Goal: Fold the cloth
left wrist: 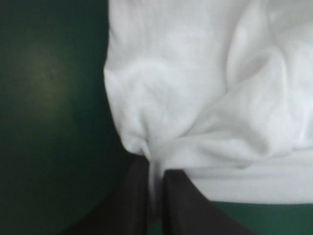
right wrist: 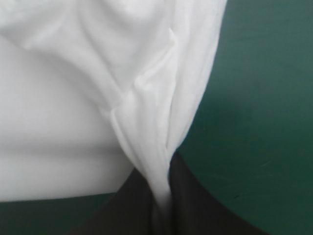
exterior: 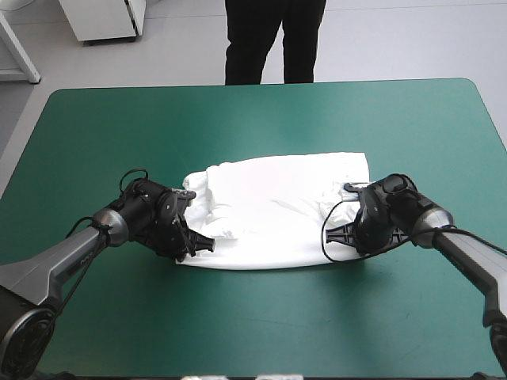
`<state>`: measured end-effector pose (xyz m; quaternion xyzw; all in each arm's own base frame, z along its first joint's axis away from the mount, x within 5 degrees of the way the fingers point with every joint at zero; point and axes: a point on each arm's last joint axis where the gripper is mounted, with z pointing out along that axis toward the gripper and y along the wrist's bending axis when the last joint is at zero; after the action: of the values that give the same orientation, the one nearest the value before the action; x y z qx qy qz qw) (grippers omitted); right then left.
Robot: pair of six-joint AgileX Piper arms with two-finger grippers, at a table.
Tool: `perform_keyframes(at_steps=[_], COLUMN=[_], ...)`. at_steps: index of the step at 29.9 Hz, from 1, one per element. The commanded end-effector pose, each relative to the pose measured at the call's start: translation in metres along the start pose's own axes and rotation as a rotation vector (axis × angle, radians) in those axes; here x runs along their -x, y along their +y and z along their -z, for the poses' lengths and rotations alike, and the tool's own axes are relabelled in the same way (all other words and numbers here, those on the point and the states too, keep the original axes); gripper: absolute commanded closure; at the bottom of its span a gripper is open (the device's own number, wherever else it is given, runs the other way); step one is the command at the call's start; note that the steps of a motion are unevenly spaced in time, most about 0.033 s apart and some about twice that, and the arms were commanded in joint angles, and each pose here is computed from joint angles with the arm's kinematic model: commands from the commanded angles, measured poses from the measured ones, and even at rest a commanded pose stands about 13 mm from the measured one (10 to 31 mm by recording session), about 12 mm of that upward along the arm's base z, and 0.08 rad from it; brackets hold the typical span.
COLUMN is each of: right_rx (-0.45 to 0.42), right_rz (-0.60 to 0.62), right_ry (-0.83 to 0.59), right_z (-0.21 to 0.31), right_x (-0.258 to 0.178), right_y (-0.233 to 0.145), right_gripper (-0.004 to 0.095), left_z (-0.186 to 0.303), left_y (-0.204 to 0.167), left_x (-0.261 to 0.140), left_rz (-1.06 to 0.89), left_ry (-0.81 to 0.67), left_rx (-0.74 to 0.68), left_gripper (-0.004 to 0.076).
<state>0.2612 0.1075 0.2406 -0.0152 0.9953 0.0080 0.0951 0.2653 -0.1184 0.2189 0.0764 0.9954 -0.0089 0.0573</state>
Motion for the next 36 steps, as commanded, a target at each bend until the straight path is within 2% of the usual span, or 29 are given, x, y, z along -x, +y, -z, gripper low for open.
perform_keyframes(at_steps=[1, 6, 13, 19, 22, 27, 36], right_rx=[0.0, 0.024, 0.051, 0.02, 0.012, 0.049, 0.071], right_rz=[0.052, 0.078, 0.022, 0.007, 0.005, -0.024, -0.039], right_ry=[-0.146, -0.248, -0.399, -0.427, -0.44, -0.44, -0.411], right_z=[0.049, 0.08, 0.107, 0.106, 0.1, 0.085, 0.038], right_x=[0.005, 0.019, 0.052, 0.088, 0.111, 0.146, 0.187], right_y=[-0.008, -0.005, -0.018, -0.032, -0.034, -0.036, -0.03], right_gripper=[0.0925, 0.0925, 0.0925, 0.0925, 0.0925, 0.0925, 0.0925], left_z=[0.051, 0.102, 0.147, 0.128, 0.114, 0.092, 0.065], left_y=[0.002, -0.003, -0.008, -0.013, -0.013, -0.015, 0.007], left_x=[0.013, 0.034, 0.06, 0.09, 0.11, 0.143, 0.188], left_rz=[-0.027, -0.054, -0.076, -0.07, -0.088, -0.1, -0.022], left_ry=[-0.158, -0.303, -0.506, -0.489, -0.498, -0.499, -0.498], left_rx=[0.0, -0.034, -0.063, -0.056, -0.001, 0.058, 0.064], left_gripper=[0.0729, 0.0729, 0.0734, 0.0734, 0.0734, 0.0734, 0.0734])
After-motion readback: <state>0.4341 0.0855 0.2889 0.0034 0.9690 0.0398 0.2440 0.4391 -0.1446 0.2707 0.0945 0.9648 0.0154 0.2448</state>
